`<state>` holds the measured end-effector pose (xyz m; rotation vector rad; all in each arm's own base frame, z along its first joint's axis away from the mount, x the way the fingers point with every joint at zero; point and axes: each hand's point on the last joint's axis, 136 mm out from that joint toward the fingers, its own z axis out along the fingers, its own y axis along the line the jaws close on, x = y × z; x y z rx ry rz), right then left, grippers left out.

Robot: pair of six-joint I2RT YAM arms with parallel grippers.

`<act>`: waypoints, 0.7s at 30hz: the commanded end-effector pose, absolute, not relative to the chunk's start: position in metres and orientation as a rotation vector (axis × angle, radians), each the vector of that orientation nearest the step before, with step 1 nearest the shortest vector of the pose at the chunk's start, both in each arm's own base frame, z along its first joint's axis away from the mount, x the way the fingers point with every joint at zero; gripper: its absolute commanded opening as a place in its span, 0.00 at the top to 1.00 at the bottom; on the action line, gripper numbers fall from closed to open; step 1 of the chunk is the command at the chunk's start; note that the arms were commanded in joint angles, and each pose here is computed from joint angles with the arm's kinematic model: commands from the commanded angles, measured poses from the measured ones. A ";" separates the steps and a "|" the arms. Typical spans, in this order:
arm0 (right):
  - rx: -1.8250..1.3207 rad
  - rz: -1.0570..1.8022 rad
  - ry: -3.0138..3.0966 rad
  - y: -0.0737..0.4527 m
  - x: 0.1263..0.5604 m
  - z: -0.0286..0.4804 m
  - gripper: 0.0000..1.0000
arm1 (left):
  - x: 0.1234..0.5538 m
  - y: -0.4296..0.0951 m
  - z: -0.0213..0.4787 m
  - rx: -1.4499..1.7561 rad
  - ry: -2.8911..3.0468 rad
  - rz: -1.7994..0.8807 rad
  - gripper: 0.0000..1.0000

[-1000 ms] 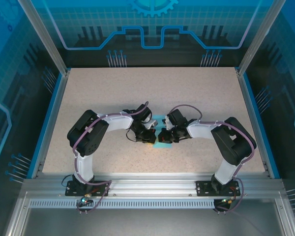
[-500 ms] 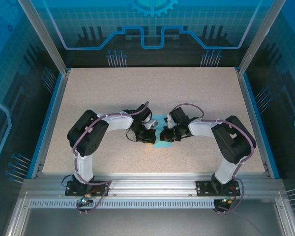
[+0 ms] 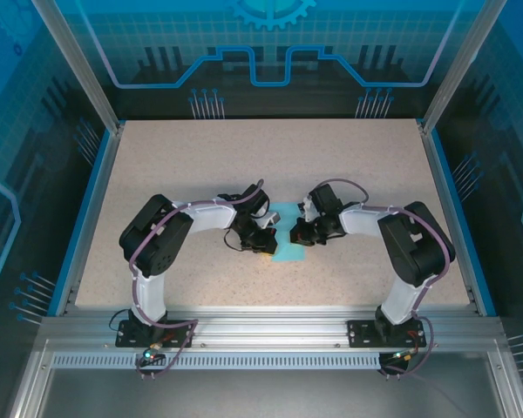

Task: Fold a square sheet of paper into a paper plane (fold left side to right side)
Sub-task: Fold the triangle a second time at the center of the table.

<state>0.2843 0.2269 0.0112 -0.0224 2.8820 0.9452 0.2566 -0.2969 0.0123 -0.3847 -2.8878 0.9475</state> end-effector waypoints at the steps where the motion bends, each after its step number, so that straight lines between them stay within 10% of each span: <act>1: 0.036 0.780 2.918 0.199 0.296 -0.003 0.97 | 0.241 -0.274 -0.019 -0.361 -2.879 0.739 1.00; 21: 0.102 0.795 2.911 0.170 0.328 -0.002 0.97 | 0.242 -0.274 -0.017 -0.362 -2.886 0.740 1.00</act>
